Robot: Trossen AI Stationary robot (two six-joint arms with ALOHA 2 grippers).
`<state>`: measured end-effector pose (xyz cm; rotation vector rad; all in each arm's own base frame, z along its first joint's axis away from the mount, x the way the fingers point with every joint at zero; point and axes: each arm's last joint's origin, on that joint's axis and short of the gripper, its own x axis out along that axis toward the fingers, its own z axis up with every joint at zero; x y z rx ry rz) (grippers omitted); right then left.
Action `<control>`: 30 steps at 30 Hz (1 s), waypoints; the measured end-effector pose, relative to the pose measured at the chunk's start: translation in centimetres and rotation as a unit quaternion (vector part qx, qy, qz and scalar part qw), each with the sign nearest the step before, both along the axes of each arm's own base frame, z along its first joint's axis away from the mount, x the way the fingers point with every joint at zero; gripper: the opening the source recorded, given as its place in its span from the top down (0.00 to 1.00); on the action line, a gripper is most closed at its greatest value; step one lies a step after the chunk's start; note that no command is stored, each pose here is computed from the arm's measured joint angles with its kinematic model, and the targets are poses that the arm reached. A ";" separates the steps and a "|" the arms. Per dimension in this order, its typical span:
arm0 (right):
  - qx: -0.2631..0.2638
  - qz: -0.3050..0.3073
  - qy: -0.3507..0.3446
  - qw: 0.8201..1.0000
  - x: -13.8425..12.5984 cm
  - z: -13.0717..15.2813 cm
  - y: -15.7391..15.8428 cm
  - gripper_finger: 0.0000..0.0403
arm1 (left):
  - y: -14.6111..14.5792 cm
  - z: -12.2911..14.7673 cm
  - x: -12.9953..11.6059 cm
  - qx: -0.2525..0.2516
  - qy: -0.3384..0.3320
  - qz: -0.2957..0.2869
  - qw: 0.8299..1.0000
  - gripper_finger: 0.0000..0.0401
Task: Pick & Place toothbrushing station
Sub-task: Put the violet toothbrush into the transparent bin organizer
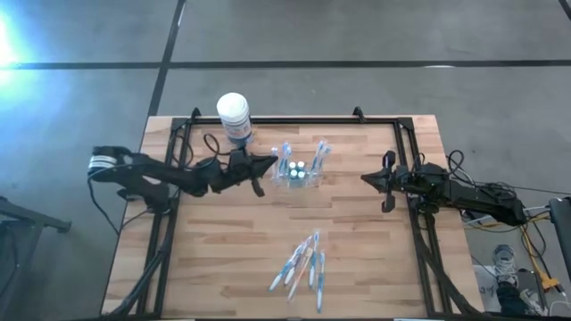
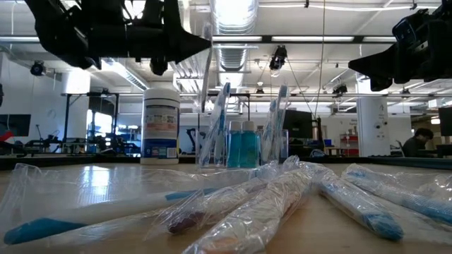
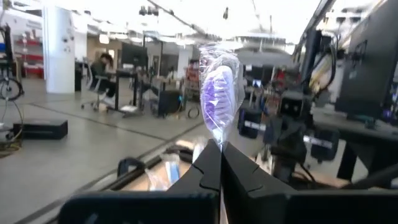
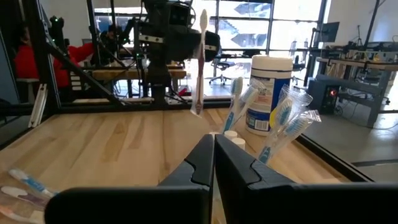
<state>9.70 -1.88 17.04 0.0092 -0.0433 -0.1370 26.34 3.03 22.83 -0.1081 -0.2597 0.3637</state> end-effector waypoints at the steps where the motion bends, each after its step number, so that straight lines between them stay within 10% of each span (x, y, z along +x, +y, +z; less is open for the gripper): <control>1: 0.000 0.000 0.000 1.000 0.0 0.0 0.0 0.98 | 0.1 -0.2 0.2 0.001 -0.006 0.001 1.000 1.00; 30: 0.000 0.000 0.000 1.000 0.0 0.0 0.0 0.98 | 2.3 -7.3 2.3 -0.046 0.053 0.124 0.990 1.00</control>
